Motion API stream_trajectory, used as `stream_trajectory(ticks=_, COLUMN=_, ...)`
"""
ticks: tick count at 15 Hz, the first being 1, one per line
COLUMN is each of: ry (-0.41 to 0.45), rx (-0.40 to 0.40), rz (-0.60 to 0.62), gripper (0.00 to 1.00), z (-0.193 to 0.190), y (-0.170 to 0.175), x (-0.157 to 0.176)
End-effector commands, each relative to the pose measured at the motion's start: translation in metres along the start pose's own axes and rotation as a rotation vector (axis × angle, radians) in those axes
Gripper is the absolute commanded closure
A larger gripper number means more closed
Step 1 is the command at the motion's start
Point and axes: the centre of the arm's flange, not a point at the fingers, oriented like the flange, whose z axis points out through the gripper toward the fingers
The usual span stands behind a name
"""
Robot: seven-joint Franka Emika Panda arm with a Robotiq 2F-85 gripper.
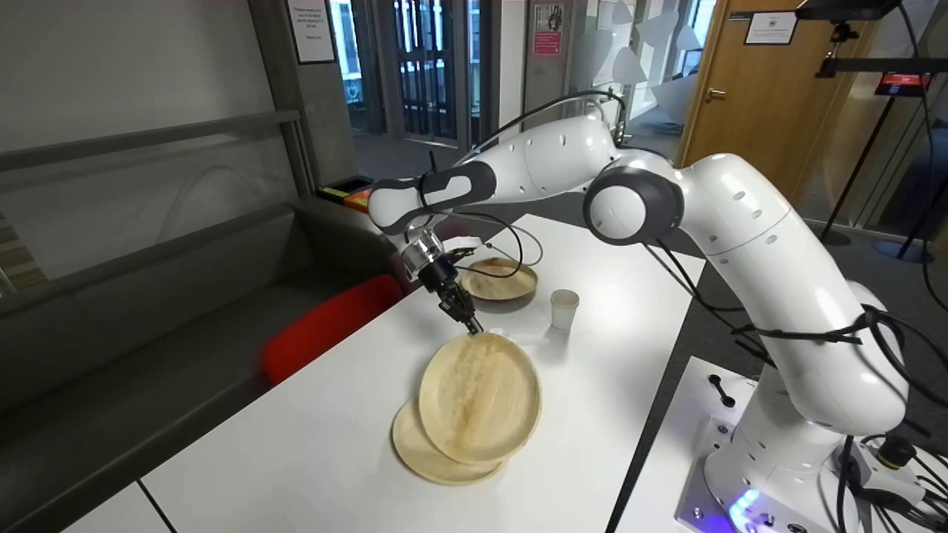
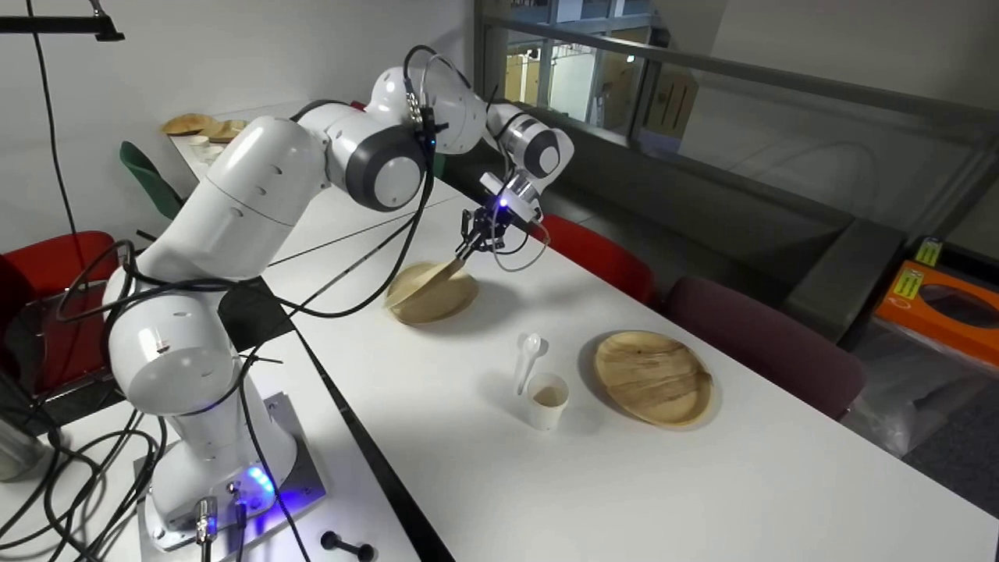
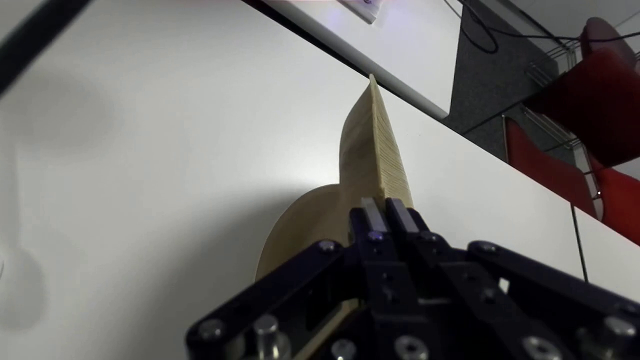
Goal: Stack up the plates
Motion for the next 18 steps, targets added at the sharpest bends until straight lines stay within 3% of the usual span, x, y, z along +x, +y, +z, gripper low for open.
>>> stream_trajectory(ticks=1, ry=-0.039, rx=0.059, rz=0.033, gripper=0.98, z=-0.011, y=0.010, x=0.045)
stream_trajectory(ticks=9, ry=-0.096, rx=0.127, rz=0.066, gripper=0.98, z=0.021, y=0.025, x=0.099)
stream_trajectory(ticks=10, ry=-0.095, rx=0.121, rz=0.067, gripper=0.70, z=0.023, y=0.027, x=0.102)
stream_trajectory(ticks=18, ry=-0.092, rx=0.121, rz=0.093, gripper=0.15, z=0.017, y=0.039, x=0.103)
